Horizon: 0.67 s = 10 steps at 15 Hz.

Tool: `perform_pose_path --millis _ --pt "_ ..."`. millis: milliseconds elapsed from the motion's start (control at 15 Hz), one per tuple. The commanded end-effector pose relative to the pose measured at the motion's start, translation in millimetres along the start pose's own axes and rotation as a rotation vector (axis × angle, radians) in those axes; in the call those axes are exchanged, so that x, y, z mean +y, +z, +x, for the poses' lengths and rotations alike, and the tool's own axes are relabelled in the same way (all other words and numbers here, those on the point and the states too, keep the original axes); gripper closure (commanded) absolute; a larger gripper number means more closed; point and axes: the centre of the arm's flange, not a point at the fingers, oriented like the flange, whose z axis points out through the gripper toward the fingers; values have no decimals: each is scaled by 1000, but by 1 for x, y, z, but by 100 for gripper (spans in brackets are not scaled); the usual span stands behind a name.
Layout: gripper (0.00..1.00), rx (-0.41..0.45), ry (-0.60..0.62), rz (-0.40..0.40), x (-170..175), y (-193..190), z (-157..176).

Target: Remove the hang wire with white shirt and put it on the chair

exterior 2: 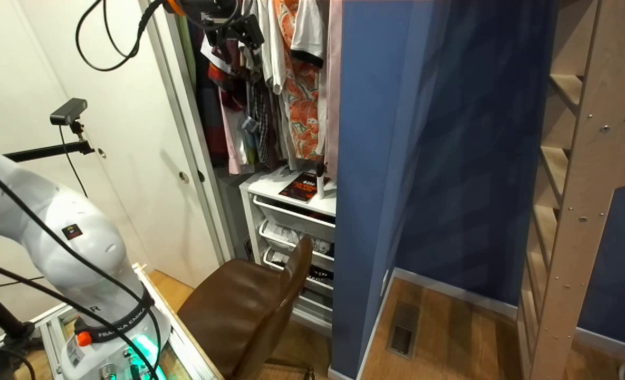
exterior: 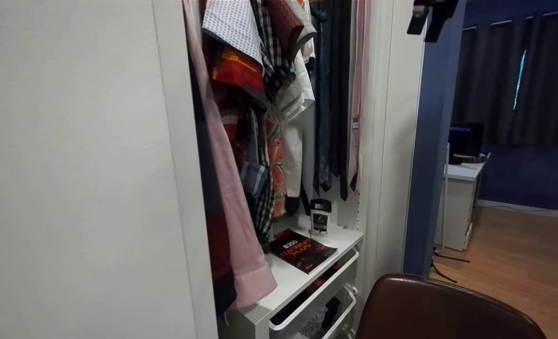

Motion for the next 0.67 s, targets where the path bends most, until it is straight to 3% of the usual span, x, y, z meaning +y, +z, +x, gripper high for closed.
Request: perform_pose_path --millis 0,333,600 --pt "0 11 -15 2 -2 -2 8" --pt "0 13 -30 6 -1 -1 21" --pt "0 266 27 34 -5 -13 74"
